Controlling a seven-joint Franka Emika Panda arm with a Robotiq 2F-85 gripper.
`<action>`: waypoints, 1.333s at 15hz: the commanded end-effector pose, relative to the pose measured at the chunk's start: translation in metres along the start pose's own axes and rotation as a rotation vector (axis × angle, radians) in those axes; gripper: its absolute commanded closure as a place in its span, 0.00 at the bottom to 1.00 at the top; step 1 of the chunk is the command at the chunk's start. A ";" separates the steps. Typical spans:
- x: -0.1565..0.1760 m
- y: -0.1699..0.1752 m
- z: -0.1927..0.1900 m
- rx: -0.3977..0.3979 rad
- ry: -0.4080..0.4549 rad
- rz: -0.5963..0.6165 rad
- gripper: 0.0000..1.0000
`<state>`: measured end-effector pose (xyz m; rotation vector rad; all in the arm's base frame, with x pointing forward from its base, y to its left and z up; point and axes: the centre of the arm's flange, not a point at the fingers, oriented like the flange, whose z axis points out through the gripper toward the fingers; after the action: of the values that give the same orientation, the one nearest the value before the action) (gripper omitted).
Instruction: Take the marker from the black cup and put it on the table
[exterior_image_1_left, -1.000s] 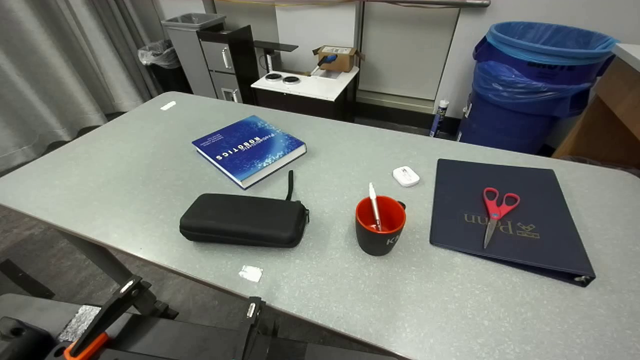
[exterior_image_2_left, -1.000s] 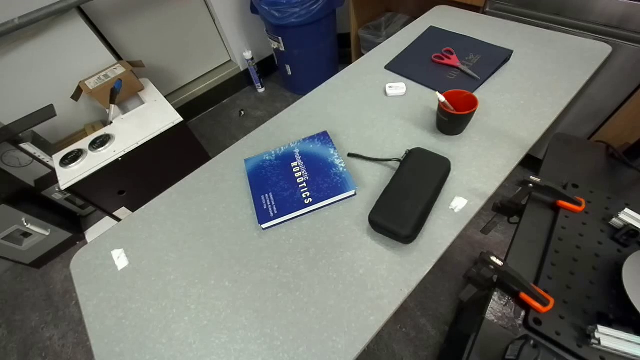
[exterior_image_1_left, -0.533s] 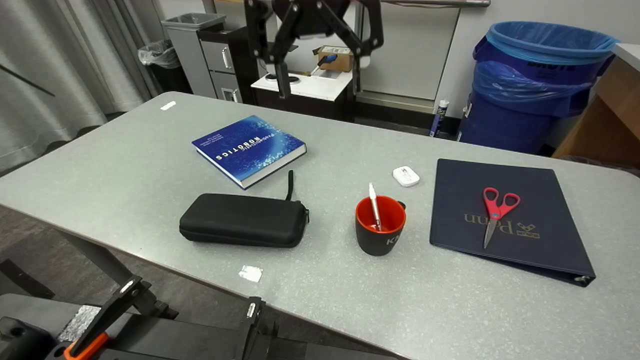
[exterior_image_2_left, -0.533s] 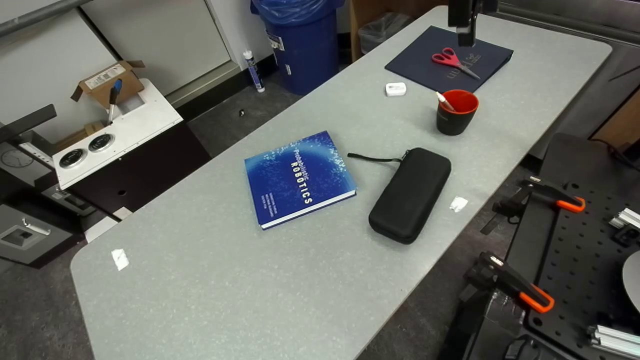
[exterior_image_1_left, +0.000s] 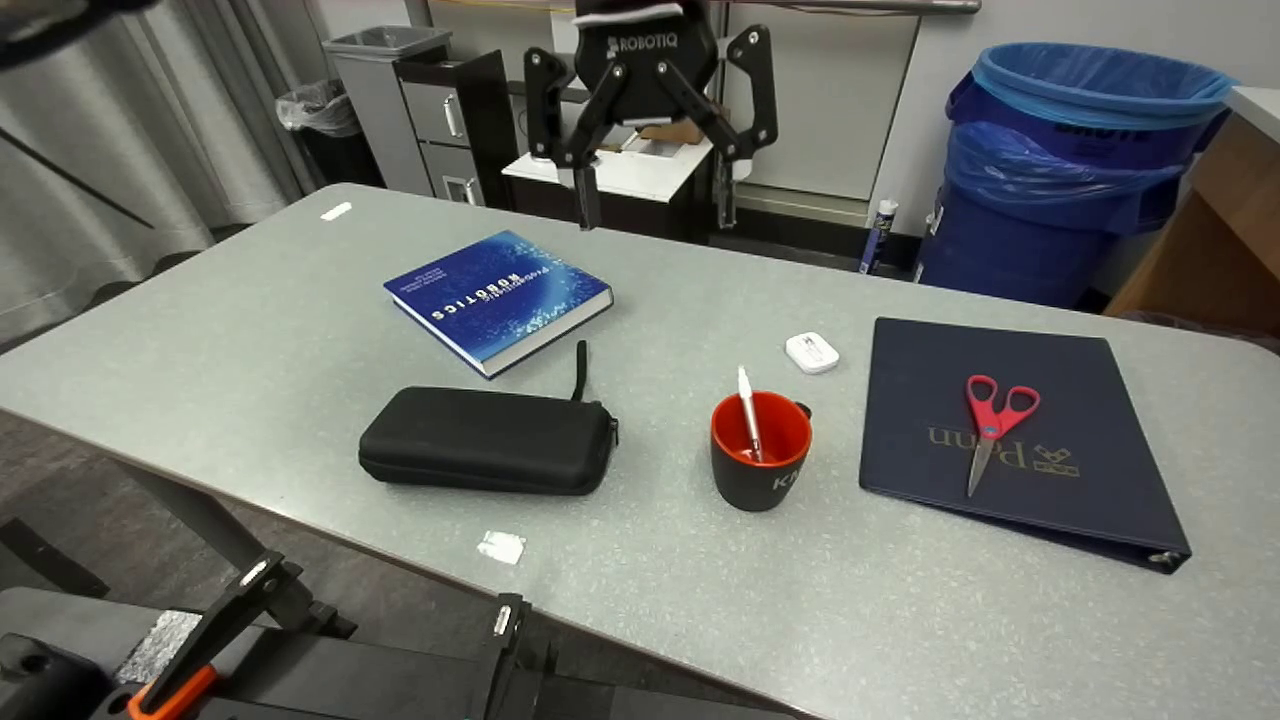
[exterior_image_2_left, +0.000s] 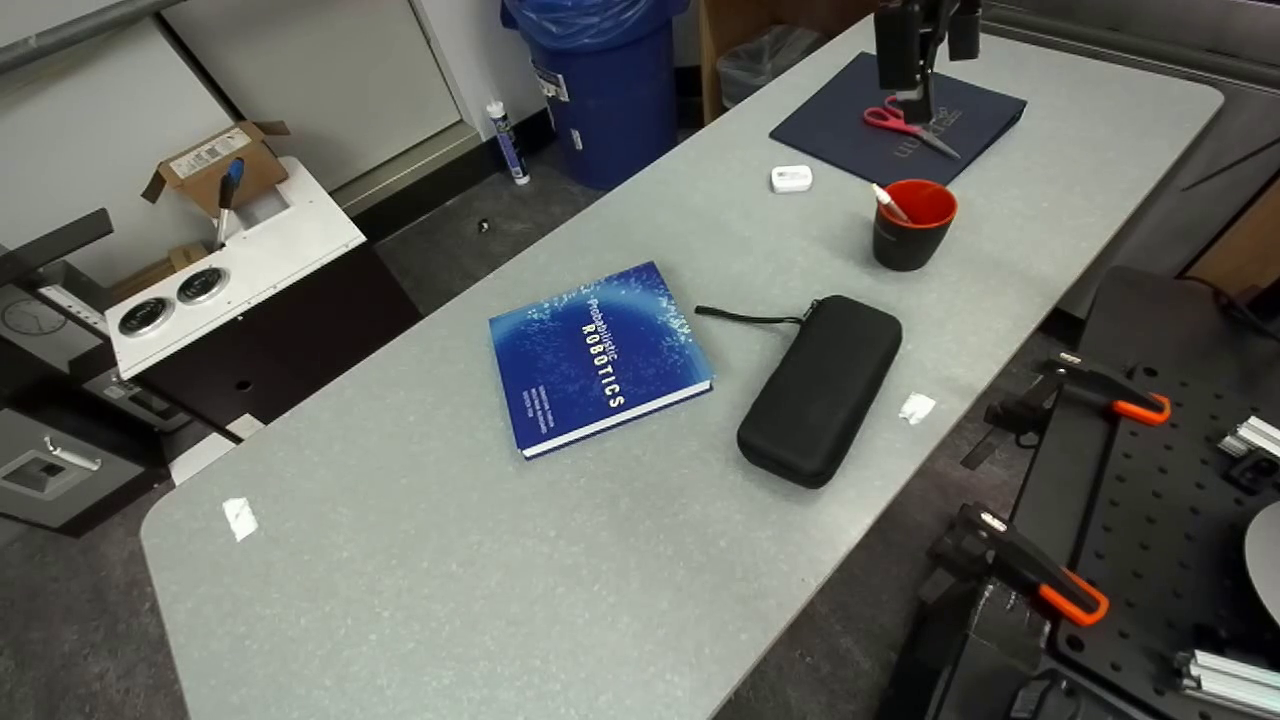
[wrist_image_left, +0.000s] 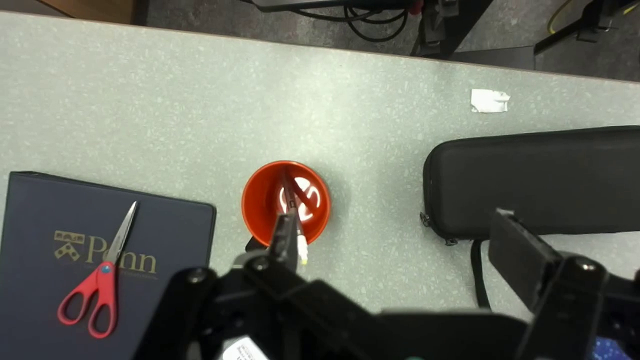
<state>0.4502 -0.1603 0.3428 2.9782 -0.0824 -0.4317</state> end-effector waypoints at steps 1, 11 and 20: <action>0.026 0.011 0.028 0.024 -0.037 0.014 0.00; 0.108 0.033 0.129 -0.007 -0.071 0.280 0.00; 0.132 0.032 0.155 -0.052 -0.167 0.389 0.00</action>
<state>0.5257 -0.2195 0.1629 2.8046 -0.6015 -0.5463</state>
